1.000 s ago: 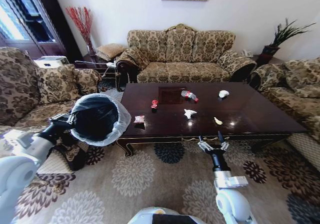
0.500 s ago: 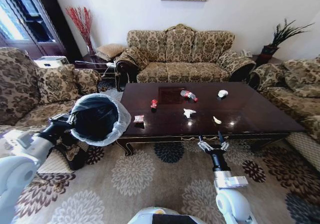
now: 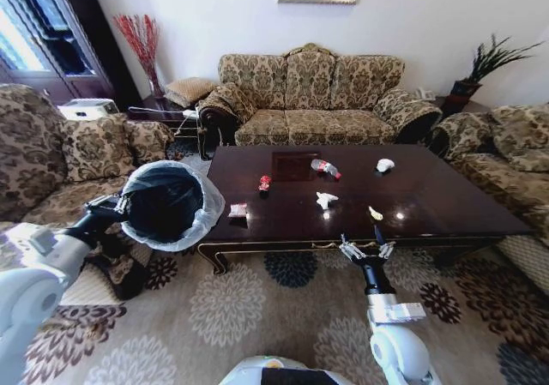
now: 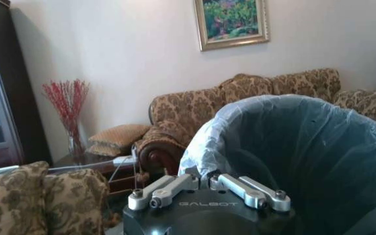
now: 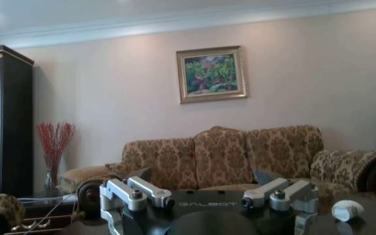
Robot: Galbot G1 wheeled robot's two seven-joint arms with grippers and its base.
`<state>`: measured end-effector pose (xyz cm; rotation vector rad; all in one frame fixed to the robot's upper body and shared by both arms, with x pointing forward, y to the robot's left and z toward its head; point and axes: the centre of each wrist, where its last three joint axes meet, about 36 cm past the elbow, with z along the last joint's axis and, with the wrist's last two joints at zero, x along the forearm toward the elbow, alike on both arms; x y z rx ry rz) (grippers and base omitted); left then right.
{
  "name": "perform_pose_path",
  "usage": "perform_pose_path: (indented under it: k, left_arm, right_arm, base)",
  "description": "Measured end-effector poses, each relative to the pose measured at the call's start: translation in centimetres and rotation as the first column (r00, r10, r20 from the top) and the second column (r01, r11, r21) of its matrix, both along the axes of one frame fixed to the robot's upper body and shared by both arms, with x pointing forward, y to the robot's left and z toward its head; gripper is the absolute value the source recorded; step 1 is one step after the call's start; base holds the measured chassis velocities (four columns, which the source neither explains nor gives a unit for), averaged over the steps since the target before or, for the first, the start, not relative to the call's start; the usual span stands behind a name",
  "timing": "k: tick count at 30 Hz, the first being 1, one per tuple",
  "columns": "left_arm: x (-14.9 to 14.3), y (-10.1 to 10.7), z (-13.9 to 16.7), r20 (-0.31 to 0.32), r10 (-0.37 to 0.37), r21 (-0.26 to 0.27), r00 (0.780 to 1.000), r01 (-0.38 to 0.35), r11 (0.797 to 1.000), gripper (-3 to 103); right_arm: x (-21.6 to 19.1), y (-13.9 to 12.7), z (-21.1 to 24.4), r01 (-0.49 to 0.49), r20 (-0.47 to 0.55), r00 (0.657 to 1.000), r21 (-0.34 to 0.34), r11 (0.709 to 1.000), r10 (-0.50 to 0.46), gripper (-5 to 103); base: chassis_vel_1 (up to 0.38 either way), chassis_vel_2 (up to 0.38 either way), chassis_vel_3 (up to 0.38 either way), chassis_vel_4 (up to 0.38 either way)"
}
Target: Move to the front of the table and place the trash on the table into the trash bin.
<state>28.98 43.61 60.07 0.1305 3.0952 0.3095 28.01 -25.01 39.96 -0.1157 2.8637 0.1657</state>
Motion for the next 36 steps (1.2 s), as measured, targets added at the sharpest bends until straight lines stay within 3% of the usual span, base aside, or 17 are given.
perform_pose_path:
  k: [8,36]
  left_arm:
    - [0.0,0.0,0.0,0.0,0.0,0.0,1.0,0.0,1.0,3]
    - [0.0,0.0,0.0,0.0,0.0,0.0,1.0,0.0,1.0,3]
  right_arm:
    - [0.04,0.0,0.02,0.0,0.001,1.0,0.0,1.0,0.0,100]
    - [0.0,0.0,0.0,0.0,0.0,1.0,0.0,1.0,0.0,100]
  base:
    - [-0.156,0.169,0.142,-0.132]
    - [0.025,0.007,-0.017,-0.012]
